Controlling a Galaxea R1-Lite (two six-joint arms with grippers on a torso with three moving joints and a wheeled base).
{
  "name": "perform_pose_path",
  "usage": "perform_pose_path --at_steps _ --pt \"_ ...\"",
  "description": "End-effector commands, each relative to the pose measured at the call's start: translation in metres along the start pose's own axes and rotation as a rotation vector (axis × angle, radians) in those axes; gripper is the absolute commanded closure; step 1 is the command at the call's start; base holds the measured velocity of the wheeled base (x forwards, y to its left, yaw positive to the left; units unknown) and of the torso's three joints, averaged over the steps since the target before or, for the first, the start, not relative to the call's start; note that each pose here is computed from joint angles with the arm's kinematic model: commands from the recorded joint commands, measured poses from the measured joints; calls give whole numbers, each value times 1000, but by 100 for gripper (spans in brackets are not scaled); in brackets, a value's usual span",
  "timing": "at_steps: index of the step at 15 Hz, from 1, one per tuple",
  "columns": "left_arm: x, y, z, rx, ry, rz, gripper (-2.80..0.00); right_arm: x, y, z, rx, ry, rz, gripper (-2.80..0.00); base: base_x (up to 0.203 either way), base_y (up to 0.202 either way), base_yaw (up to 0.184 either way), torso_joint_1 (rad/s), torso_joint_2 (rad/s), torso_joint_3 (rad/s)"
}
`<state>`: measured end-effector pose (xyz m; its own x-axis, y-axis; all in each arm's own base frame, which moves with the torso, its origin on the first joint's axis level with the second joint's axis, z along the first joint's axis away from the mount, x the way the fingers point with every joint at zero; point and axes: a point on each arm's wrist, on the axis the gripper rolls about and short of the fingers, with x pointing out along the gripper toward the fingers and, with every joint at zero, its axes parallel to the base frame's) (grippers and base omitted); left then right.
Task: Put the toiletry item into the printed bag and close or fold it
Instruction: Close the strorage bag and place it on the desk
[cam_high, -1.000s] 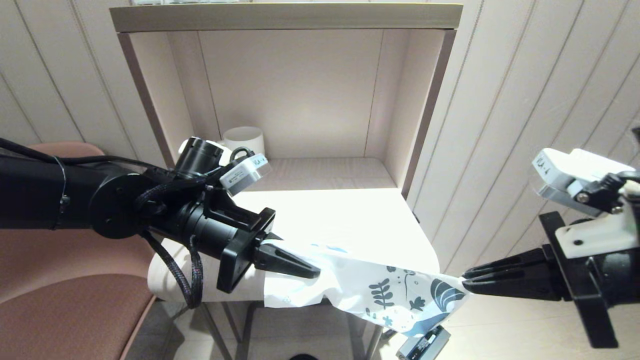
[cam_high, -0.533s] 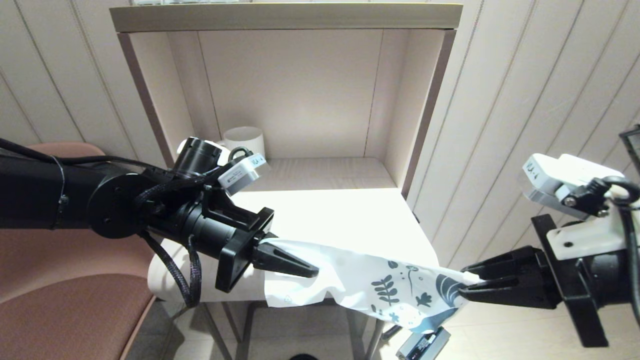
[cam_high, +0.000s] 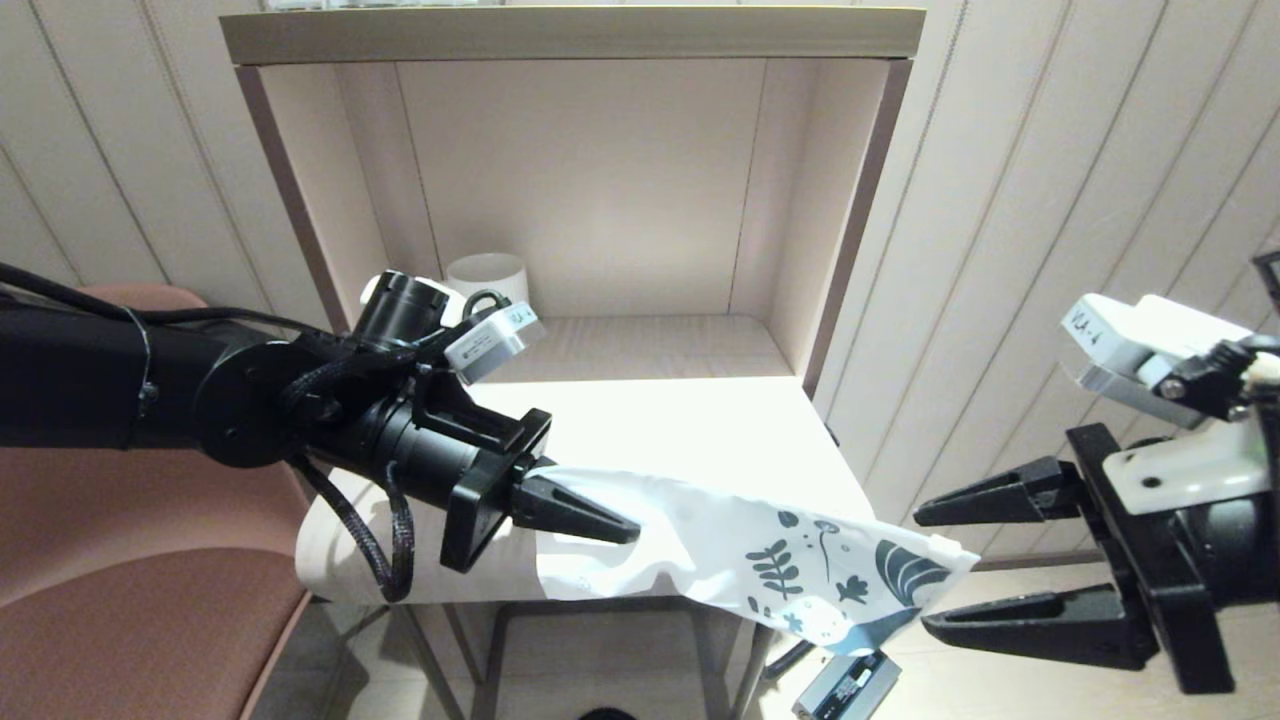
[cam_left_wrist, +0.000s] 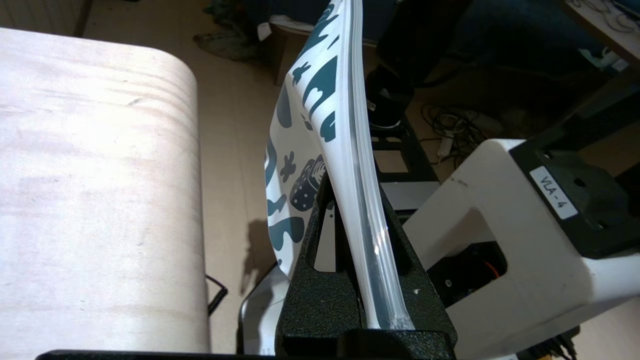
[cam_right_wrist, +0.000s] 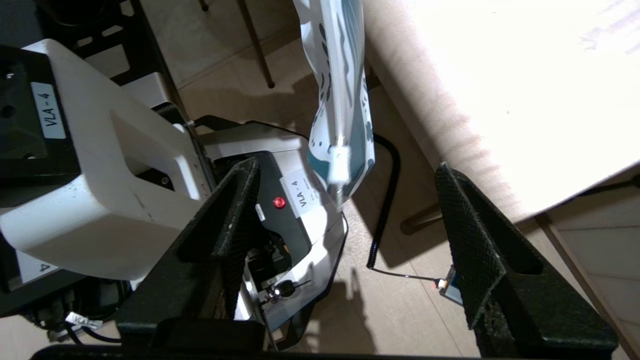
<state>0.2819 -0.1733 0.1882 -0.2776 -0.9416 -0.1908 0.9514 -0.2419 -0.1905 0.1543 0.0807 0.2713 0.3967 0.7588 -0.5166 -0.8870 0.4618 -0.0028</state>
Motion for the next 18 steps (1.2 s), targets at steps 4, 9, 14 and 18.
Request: perform_pose_path --at_steps 4,9,14,18 --pt "-36 53 8 -118 -16 179 0 -46 -1 -9 41 -93 -164 -280 0 0 0 0 0 0" --pt "-62 69 25 -215 -48 318 0 -59 7 -20 59 -125 -188 -280 0 0 0 0 0 0" --pt "-61 83 21 -214 -53 391 0 -55 7 -26 74 -110 -172 -280 0 0 0 0 0 0" --pt "-61 85 21 -207 -54 422 -280 -53 8 -28 78 -111 -153 -280 0 0 0 0 0 0"
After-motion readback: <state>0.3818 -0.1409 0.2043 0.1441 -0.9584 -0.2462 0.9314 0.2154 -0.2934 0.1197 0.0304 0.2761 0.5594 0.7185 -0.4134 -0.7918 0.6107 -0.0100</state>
